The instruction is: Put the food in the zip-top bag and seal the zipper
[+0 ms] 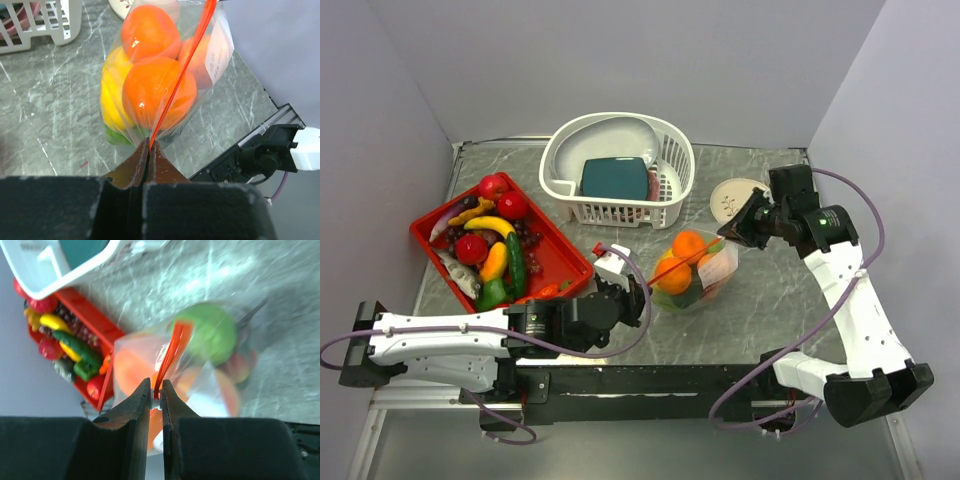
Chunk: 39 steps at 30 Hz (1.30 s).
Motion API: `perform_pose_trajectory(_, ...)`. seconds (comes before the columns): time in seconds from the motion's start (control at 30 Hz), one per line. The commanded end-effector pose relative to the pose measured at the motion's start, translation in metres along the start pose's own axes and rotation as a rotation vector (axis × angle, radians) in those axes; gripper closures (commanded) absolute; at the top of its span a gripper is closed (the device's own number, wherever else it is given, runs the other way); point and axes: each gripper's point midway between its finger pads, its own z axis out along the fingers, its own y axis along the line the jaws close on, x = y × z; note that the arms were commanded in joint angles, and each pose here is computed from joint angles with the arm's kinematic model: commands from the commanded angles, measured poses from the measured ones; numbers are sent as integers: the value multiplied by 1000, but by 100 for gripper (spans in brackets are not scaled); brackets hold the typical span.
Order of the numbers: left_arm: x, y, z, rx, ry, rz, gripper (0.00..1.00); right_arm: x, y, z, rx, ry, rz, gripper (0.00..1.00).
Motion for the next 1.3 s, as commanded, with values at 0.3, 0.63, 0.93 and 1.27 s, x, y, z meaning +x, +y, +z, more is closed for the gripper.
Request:
perform_pose_trajectory(0.3,2,14,-23,5,51,6,99,-93,-43,-11,105,-387,36,100)
perform_pose_trajectory(0.63,17,-27,-29,229,131,20,99,-96,-55,-18,91,-400,73,100)
perform_pose_trajectory(0.93,14,-13,-12,102,117,-19,99,-76,-42,3,36,-348,32,100)
perform_pose_trajectory(1.27,-7,58,7,-226,93,-147,75,-11,28,41,-26,-185,-178,100)
